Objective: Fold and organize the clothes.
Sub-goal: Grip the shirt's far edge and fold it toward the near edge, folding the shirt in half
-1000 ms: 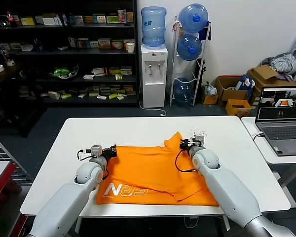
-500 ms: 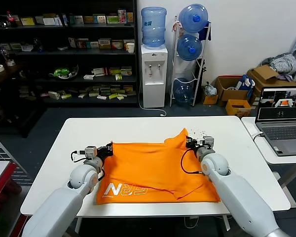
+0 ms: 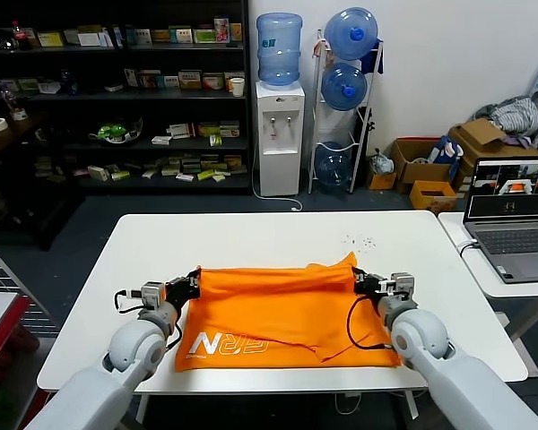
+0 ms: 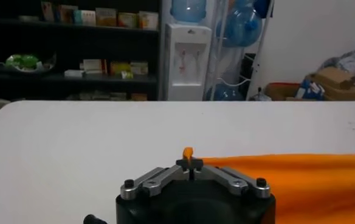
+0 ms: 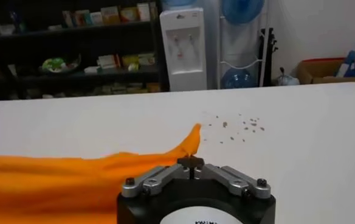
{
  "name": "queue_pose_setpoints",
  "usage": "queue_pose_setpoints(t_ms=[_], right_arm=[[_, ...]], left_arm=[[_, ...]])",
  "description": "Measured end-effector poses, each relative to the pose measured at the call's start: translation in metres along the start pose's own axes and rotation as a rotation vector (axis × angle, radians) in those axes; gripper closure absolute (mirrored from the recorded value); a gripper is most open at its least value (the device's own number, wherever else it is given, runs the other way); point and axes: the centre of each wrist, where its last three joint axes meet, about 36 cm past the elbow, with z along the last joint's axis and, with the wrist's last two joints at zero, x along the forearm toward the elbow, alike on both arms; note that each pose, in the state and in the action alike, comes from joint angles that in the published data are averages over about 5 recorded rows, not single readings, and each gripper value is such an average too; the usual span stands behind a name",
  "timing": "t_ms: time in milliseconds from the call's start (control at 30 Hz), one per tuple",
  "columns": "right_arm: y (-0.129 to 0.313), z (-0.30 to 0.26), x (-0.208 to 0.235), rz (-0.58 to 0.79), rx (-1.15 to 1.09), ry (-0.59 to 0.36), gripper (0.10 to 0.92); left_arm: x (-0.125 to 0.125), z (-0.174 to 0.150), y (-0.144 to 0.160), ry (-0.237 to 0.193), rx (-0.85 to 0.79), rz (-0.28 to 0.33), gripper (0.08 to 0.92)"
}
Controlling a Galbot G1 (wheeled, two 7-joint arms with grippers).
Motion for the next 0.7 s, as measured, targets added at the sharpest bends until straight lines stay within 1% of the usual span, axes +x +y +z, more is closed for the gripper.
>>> queue_pose_setpoints(t_ms=[267,533,633,700], right_arm=[[-0.001,0.007,0.031,-0.001,0.011,0.017,0.898],[-0.001,0.014,0.053,0.003,0.018,0.036,0.898],[-0.001,0.018,0.058,0.003,0.02,0.05,0.863],[-0.001,0.02,0.062,0.003,0.023,0.06,0.807]], left_arm=[[0.025,0.01,-0.012,0.011,-0.002,0.021,0.907],[0.044,0.018,-0.018,0.029,-0.009,0.027,0.907],[0.048,0.021,-0.019,0.04,-0.01,0.028,0.901],[0.051,0.023,-0.019,0.049,-0.009,0.028,0.871]])
